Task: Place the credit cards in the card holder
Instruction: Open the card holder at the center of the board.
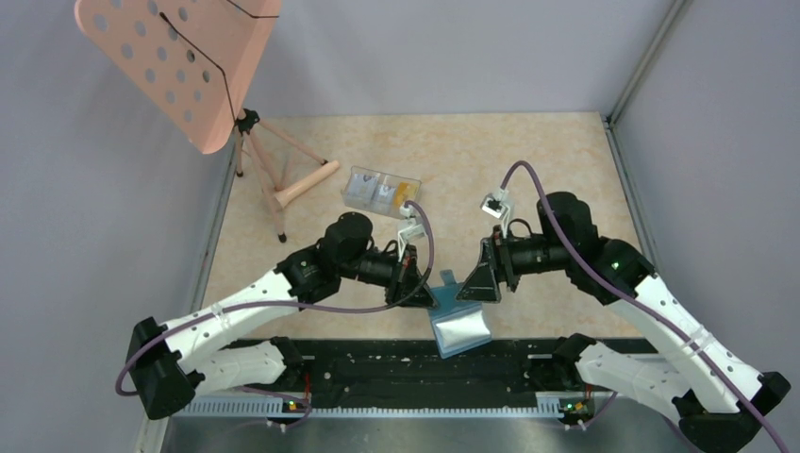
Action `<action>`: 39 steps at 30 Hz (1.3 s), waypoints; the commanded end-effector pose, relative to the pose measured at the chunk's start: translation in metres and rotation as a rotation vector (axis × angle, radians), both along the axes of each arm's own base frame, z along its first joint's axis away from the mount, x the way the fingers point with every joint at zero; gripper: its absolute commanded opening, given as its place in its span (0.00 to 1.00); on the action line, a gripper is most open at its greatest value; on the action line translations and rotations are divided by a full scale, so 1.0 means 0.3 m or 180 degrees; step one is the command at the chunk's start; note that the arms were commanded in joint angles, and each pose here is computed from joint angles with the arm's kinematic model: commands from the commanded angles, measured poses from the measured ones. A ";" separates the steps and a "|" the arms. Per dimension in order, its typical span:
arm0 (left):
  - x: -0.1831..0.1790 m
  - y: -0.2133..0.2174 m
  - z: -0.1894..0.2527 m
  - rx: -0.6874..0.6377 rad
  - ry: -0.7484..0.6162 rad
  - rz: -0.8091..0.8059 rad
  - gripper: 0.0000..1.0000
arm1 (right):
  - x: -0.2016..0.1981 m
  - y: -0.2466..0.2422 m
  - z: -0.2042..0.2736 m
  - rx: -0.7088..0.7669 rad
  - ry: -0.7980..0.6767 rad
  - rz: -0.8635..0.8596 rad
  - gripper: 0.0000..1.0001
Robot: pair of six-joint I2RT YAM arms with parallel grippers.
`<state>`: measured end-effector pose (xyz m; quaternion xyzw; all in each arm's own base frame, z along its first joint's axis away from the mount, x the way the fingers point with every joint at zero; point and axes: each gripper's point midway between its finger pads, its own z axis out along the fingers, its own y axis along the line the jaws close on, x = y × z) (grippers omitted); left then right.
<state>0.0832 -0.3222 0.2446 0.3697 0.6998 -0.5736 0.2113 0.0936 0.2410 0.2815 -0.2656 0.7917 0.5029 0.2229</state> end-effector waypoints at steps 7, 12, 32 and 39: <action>-0.004 -0.020 0.153 -0.0346 -0.0212 -0.0167 0.00 | -0.046 0.039 -0.008 0.0295 0.0170 0.0437 0.37; 0.019 -0.019 0.148 -0.0303 -0.0242 -0.0019 0.10 | -0.028 0.042 -0.021 0.0253 0.0185 0.0325 0.00; 0.159 0.092 -0.098 0.0551 0.0165 0.1363 0.91 | 0.107 -0.016 0.044 0.0437 -0.0077 -0.0921 0.00; 0.130 0.048 -0.108 0.0573 0.0348 0.1091 0.82 | 0.111 -0.007 0.045 0.0494 -0.0024 -0.0938 0.00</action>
